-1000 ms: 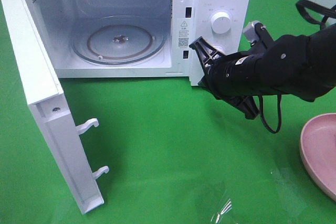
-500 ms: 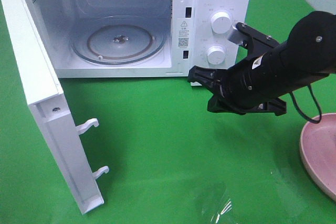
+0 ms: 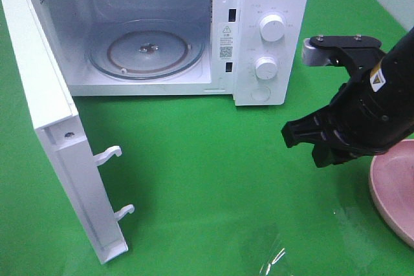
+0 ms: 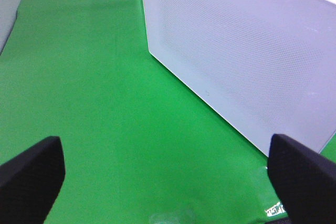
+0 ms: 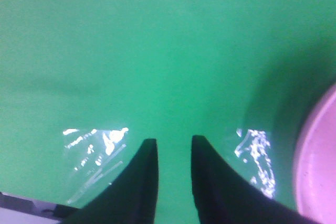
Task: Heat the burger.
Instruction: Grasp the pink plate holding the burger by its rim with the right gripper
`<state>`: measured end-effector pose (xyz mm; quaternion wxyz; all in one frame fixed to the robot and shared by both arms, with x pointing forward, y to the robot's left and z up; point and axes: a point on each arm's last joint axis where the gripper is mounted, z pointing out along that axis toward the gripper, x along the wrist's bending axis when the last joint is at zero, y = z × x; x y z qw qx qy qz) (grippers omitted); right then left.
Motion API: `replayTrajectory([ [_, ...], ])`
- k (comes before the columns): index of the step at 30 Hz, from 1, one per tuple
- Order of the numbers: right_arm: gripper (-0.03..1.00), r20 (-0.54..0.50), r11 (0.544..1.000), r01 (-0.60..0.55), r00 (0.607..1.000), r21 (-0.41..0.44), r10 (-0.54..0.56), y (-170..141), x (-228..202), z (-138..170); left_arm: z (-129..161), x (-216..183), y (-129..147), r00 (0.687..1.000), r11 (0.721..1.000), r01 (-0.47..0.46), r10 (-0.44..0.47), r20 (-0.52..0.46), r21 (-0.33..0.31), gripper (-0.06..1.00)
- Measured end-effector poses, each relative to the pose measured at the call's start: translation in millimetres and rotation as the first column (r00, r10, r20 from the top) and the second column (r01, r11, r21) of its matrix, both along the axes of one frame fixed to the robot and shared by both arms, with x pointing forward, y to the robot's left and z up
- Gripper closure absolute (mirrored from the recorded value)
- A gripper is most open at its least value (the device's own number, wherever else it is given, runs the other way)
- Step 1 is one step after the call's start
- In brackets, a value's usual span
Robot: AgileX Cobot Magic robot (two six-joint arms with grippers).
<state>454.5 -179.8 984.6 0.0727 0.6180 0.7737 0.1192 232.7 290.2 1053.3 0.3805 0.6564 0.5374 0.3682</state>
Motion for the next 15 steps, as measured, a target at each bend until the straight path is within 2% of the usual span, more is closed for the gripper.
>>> replayTrajectory([
  [1, 0.65, -0.011, 0.999, -0.017, 1.0, -0.036, 0.016, -4, -3, 3, 0, 0, 0, 1.0, 1.0, 0.0, 0.0, 0.0, 0.0, -0.02],
  [4, 0.6, -0.017, 0.998, -0.031, 0.999, -0.056, 0.031, -6, -5, 4, 0, 0, 0, 1.0, 1.0, 0.0, 0.0, 0.0, 0.0, -0.02],
  [5, 0.51, -0.026, 0.995, -0.056, 0.998, -0.08, 0.055, -9, -8, 7, 0, 0, 0, 1.0, 1.0, 0.0, 0.0, 0.0, 0.0, -0.02],
  [6, 0.51, -0.026, 0.995, -0.056, 0.998, -0.08, 0.055, -9, -8, 7, 0, 0, 0, 1.0, 1.0, 0.0, 0.0, 0.0, 0.0, -0.02],
  [8, 0.26, -0.024, 0.988, -0.092, 0.996, -0.123, 0.09, -14, -12, 12, 0, 0, 0, 1.0, 1.0, 0.0, 0.0, 0.0, 0.0, -0.02],
  [9, 0.26, -0.024, 0.988, -0.092, 0.996, -0.123, 0.09, -14, -12, 12, 0, 0, 0, 1.0, 1.0, 0.0, 0.0, 0.0, 0.0, -0.02],
  [10, 0.14, -0.023, 0.983, -0.106, 0.994, -0.151, 0.104, -18, -13, 15, 0, 0, 0, 1.0, 1.0, 0.0, 0.0, 0.0, 0.0, -0.02],
  [13, 0.1, -0.023, 0.98, -0.111, 0.994, -0.164, 0.108, -19, -13, 16, 0, 0, 0, 1.0, 1.0, 0.0, 0.0, 0.0, 0.0, -0.02],
  [15, 0.03, -0.048, 0.972, -0.117, 0.993, -0.205, 0.109, -23, -15, 16, 0, 0, 0, 1.0, 1.0, 0.0, 0.0, 0.0, 0.0, -0.02],
])
